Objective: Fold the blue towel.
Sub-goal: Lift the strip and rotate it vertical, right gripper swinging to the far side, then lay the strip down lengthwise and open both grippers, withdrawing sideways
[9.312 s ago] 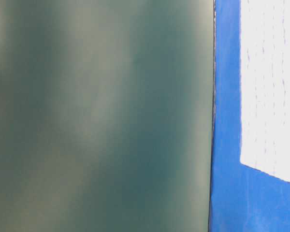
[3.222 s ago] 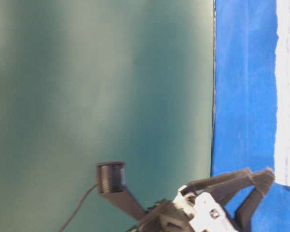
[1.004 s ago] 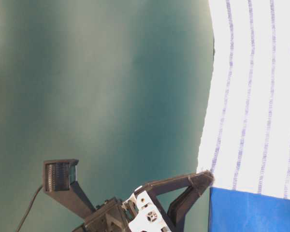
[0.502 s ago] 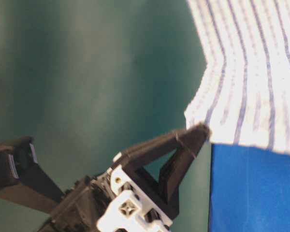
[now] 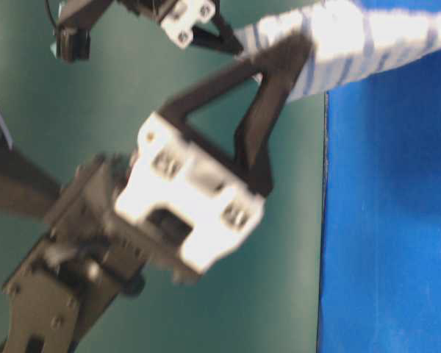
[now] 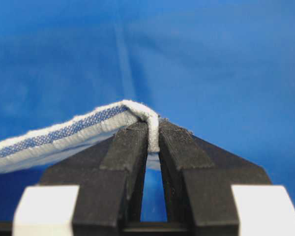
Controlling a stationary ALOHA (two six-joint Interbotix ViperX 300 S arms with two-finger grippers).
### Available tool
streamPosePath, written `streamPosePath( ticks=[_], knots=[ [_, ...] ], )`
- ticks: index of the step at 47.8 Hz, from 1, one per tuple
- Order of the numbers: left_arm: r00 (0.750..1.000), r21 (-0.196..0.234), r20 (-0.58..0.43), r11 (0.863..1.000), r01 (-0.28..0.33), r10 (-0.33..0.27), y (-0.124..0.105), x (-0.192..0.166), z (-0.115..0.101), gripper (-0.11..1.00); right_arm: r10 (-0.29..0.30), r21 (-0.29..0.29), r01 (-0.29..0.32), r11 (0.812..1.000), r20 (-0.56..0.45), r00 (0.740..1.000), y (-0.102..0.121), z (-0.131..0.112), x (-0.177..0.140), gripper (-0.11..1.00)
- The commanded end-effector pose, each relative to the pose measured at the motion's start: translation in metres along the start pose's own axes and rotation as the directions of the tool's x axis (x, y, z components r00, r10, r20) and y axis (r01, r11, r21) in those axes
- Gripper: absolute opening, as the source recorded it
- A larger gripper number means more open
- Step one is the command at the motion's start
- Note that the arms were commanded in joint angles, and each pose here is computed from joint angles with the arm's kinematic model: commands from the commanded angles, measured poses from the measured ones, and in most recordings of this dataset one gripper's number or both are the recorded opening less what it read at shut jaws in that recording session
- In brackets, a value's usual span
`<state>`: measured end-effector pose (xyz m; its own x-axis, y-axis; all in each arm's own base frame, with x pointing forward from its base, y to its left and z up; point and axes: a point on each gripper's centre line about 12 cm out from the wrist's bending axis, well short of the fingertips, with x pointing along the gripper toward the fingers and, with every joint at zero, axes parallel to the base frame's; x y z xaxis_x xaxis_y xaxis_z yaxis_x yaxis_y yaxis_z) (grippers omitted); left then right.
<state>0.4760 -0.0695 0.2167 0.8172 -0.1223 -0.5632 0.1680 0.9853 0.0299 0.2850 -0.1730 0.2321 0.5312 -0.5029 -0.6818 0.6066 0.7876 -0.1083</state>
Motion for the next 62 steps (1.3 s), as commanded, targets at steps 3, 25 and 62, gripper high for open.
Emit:
streamPosePath(
  ticks=[3,25,62],
  knots=[
    [0.998,0.008,0.065,1.0,0.004,-0.004,-0.003,0.002,0.026,0.04,-0.003,-0.005,0.003,1.0,0.045,0.999,-0.001,0.02,0.0,0.02],
    [0.983,0.039,0.181,0.999,-0.011,0.004,-0.001,0.052,0.055,0.04,-0.063,0.031,0.062,0.998,0.027,0.998,-0.025,-0.007,-0.029,0.02],
    [1.0,-0.102,-0.024,0.995,0.001,-0.004,-0.004,0.048,-0.034,0.04,0.059,-0.032,-0.059,0.998,0.008,0.998,0.022,0.021,0.065,0.02]
  ],
)
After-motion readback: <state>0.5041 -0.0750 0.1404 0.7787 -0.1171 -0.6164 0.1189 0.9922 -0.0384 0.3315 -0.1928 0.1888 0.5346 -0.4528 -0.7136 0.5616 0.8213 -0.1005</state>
